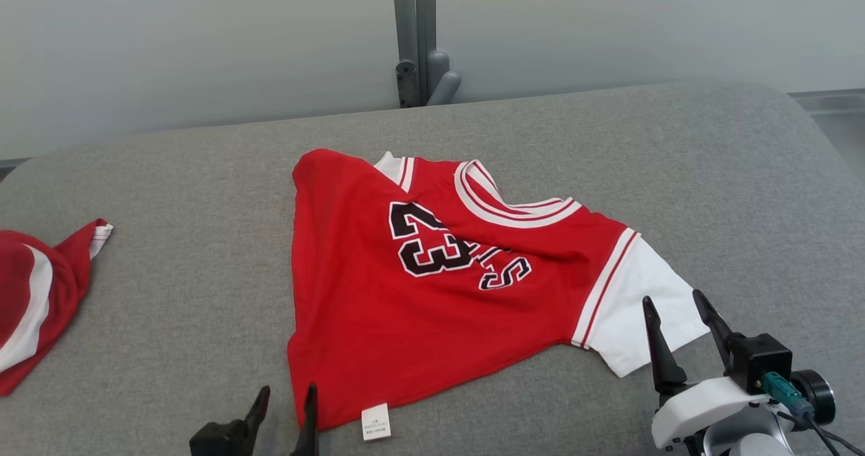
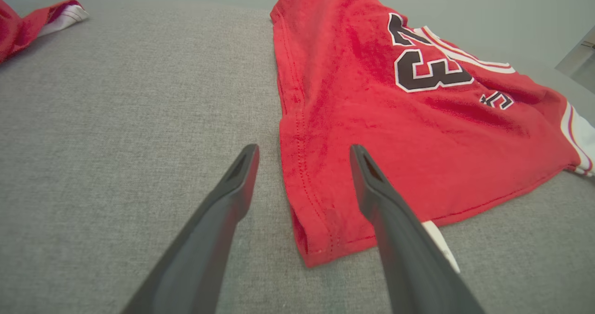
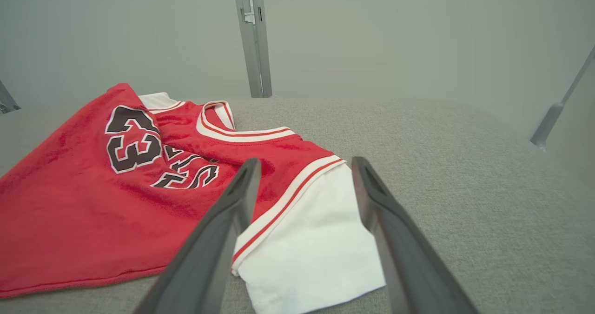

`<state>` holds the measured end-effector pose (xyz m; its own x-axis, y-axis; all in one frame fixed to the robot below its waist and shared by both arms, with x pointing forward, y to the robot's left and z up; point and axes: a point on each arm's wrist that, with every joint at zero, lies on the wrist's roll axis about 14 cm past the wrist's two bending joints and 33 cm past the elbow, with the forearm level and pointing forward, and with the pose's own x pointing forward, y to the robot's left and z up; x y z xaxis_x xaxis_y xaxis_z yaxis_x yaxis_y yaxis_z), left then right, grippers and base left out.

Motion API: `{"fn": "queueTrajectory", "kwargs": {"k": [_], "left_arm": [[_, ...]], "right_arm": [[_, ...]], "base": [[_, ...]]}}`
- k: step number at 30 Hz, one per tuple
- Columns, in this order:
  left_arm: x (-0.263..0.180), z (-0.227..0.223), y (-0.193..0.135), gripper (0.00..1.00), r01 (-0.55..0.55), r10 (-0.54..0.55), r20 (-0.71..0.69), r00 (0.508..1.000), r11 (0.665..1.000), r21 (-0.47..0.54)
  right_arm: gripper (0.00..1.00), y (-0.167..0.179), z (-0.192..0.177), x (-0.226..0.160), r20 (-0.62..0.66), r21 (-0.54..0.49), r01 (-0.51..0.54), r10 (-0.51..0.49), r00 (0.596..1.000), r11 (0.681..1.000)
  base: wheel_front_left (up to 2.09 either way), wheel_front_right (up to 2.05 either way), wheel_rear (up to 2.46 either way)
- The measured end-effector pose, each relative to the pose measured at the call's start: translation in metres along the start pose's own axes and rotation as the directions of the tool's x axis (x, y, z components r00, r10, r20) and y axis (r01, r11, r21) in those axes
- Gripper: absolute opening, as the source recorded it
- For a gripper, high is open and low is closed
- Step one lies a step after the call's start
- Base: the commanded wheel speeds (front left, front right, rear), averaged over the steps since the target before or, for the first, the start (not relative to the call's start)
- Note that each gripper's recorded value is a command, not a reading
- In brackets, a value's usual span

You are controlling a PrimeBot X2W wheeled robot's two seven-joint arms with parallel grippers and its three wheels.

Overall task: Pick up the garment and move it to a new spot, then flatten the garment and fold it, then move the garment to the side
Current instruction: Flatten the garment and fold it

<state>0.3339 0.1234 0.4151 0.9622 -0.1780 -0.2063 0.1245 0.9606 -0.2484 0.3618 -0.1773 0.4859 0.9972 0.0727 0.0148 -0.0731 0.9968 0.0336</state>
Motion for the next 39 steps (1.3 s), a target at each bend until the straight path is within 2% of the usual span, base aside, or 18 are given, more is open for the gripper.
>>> {"fn": "queueTrajectory", "kwargs": {"k": [7,13,14,15,16,17,25,33,39], "left_arm": [[0.002,-0.038,-0.007,1.00,0.009,-0.016,-0.129,0.991,0.999,-0.052],[0.010,-0.057,-0.005,1.00,-0.003,-0.007,-0.200,0.980,0.999,-0.049],[0.012,-0.056,-0.005,0.65,-0.001,-0.009,-0.200,0.980,0.999,-0.053],[0.015,-0.056,-0.005,0.65,0.001,-0.011,-0.201,0.979,0.999,-0.053],[0.016,-0.056,-0.006,0.17,0.003,-0.014,-0.202,0.979,0.999,-0.053],[0.018,-0.056,-0.006,0.00,0.006,-0.017,-0.202,0.979,0.998,-0.055],[0.016,-0.058,-0.004,0.00,0.009,-0.019,-0.208,0.978,0.999,-0.051],[0.016,-0.040,0.029,0.00,-0.093,0.091,-0.148,0.985,0.996,-0.005],[0.014,-0.040,0.038,0.00,-0.113,0.113,-0.147,0.983,0.994,0.007]], "right_arm": [[1.00,-0.017,-0.018,-0.001,-0.058,0.002,0.052,-0.052,0.997,0.999],[1.00,-0.029,-0.030,0.005,-0.096,0.004,0.086,-0.086,0.992,0.996],[1.00,-0.031,-0.033,0.006,-0.104,0.005,0.092,-0.091,0.990,0.996],[1.00,-0.032,-0.036,0.008,-0.112,0.005,0.096,-0.095,0.989,0.995],[1.00,-0.033,-0.037,0.009,-0.117,0.006,0.100,-0.098,0.988,0.995],[1.00,-0.034,-0.039,0.010,-0.123,0.007,0.104,-0.102,0.987,0.995],[1.00,-0.047,-0.052,0.014,-0.160,0.042,0.156,-0.147,0.976,0.987],[1.00,-0.056,-0.074,0.018,-0.227,0.035,0.189,-0.177,0.958,0.981],[1.00,-0.052,-0.102,0.019,-0.320,0.036,0.190,-0.169,0.932,0.981]], "base": [[0.00,0.00,0.00],[0.00,0.00,0.00],[0.00,0.00,0.00],[0.00,0.00,0.00],[0.00,0.00,0.00],[0.00,0.00,0.00],[0.00,0.00,0.00],[0.00,0.00,0.00],[0.00,0.00,0.00]]}}
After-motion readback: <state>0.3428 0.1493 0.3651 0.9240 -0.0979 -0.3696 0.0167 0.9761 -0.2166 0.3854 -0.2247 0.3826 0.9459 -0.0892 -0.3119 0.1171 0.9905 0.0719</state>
